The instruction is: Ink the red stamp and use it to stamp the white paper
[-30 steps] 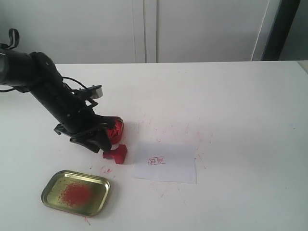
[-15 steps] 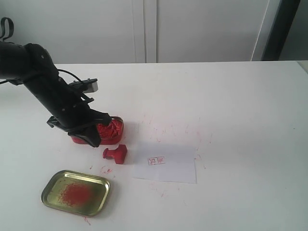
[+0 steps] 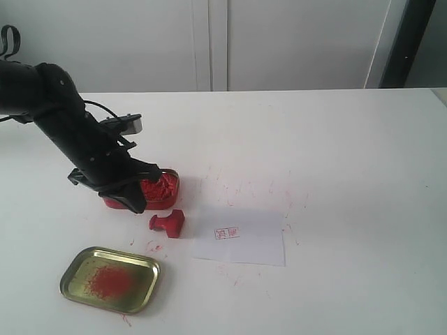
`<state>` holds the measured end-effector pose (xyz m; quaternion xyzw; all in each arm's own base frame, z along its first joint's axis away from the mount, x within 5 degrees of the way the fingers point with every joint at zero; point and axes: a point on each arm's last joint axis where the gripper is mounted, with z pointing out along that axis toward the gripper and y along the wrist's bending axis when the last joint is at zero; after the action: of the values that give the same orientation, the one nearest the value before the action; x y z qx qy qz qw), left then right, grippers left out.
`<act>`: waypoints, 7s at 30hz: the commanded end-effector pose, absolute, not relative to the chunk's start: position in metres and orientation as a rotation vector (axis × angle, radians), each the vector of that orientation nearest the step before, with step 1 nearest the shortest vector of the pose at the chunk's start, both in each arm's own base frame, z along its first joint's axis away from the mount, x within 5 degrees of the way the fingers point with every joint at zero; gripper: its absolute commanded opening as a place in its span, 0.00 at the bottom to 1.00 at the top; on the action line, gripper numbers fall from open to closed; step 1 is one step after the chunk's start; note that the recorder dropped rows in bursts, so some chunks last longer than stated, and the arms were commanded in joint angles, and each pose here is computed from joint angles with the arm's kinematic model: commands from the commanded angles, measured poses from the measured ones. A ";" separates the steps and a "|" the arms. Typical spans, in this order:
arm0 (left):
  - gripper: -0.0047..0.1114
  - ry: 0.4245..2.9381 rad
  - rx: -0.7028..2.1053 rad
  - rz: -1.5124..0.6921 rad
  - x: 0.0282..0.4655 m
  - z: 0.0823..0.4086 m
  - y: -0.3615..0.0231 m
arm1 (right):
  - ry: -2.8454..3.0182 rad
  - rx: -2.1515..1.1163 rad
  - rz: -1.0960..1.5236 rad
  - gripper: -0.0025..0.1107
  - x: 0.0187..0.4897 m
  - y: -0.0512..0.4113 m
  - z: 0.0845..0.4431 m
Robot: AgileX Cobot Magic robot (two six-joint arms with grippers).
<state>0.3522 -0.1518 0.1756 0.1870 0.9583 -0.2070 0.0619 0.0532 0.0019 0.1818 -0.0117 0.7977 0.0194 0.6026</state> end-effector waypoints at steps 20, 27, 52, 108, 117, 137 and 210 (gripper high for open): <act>0.04 2.906 0.257 -0.270 0.346 0.236 -0.082 | 1.833 -0.025 0.039 0.02 0.053 0.002 0.182; 0.04 2.916 0.135 -0.256 0.342 0.250 -0.046 | 1.833 -0.025 0.039 0.02 0.053 0.002 0.182; 0.04 2.945 0.213 -0.224 0.291 0.261 0.005 | 1.833 -0.025 0.039 0.02 0.053 0.002 0.182; 0.04 2.452 0.135 -0.188 0.178 0.289 -0.007 | 1.833 -0.025 0.039 0.02 0.053 0.002 0.182; 0.04 2.305 0.062 -0.129 0.114 0.228 -0.007 | 1.833 -0.025 0.039 0.02 0.053 0.002 0.182; 0.04 1.983 0.071 -0.066 0.052 0.163 -0.009 | 1.833 -0.006 0.053 0.02 0.053 0.002 0.182; 0.04 1.939 -0.003 0.008 0.052 0.166 -0.002 | 1.833 -0.006 0.053 0.02 0.053 0.002 0.182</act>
<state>0.0515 -0.0015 0.1667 0.0010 0.8262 0.0054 0.5634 0.0532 0.0019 0.1818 -0.0029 0.7978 0.0260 0.6024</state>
